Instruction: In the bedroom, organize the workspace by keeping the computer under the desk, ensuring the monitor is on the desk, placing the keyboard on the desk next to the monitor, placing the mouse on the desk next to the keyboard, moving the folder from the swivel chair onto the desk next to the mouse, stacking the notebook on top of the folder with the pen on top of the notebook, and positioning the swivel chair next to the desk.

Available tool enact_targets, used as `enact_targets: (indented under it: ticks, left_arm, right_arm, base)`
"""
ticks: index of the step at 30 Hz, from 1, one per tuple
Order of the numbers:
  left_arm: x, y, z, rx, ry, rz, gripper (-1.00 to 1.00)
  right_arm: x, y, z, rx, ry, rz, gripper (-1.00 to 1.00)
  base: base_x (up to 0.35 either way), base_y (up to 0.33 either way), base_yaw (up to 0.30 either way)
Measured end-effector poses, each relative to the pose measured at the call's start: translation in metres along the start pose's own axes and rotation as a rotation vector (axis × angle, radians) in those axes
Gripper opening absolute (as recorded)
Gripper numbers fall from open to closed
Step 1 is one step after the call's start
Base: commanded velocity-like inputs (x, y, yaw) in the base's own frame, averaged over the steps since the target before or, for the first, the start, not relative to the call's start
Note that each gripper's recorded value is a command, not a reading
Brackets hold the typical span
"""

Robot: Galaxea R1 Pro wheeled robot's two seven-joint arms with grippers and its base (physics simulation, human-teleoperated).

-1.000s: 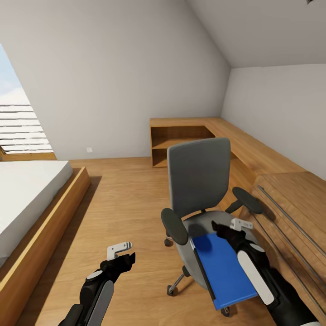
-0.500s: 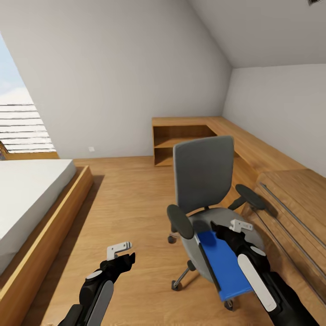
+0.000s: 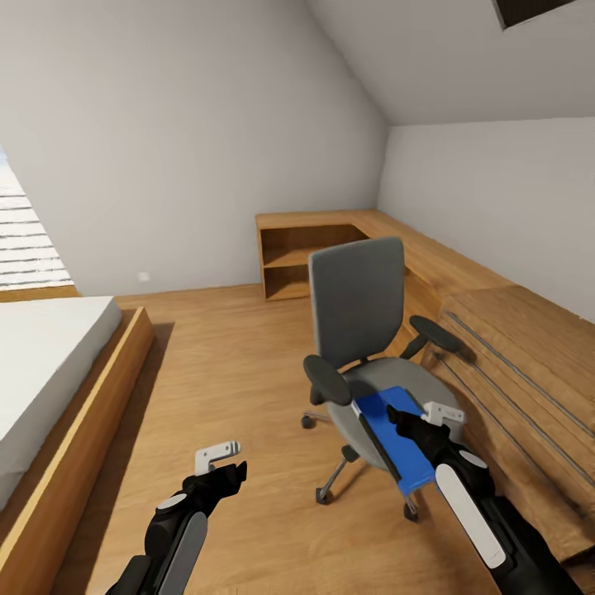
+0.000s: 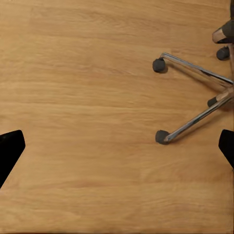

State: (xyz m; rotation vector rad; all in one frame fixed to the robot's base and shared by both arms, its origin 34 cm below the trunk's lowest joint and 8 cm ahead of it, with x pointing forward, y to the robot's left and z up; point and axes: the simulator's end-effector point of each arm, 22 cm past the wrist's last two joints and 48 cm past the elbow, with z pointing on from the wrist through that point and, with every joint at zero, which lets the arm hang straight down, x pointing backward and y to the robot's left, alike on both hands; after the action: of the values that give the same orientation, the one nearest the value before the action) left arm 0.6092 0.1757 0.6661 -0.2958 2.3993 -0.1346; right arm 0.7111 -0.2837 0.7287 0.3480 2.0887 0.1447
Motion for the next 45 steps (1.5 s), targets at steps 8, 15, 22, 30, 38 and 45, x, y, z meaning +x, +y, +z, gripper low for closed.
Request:
enact_targets:
  ticks: [8, 15, 22, 30, 38, 45]
  left_arm:
    - [0.000, 0.000, 0.000, 0.000, 0.001, 0.001, 1.00]
    - [-0.017, -0.006, -0.008, 0.015, -0.039, -0.006, 1.00]
    - [-0.012, -0.005, -0.003, 0.016, -0.047, -0.007, 1.00]
    - [-0.003, -0.002, 0.006, 0.016, -0.053, -0.007, 1.00]
    - [0.007, 0.001, 0.015, 0.017, -0.056, -0.006, 1.00]
    - [0.016, 0.003, 0.024, 0.017, -0.057, -0.006, 1.00]
  right_arm:
    - [-0.001, -0.003, 0.000, 0.006, 0.000, 0.006, 1.00]
    - [-0.002, -0.009, 0.000, 0.014, 0.001, 0.031, 1.00]
    - [0.026, -0.043, 0.012, 0.032, 0.063, 0.228, 1.00]
    - [0.055, -0.048, 0.024, -0.084, 0.103, 0.399, 1.00]
    - [0.080, -0.052, 0.030, -0.202, 0.118, 0.529, 1.00]
    - [0.093, -0.056, 0.035, -0.216, 0.120, 0.545, 1.00]
  base:
    - [-0.103, 0.155, -0.033]
    - [-0.002, 0.005, -0.137]
    - [0.000, 0.000, -0.254]
    - [0.000, 0.000, -0.270]
    - [0.000, 0.000, -0.159]
    - [0.000, 0.000, -0.013]
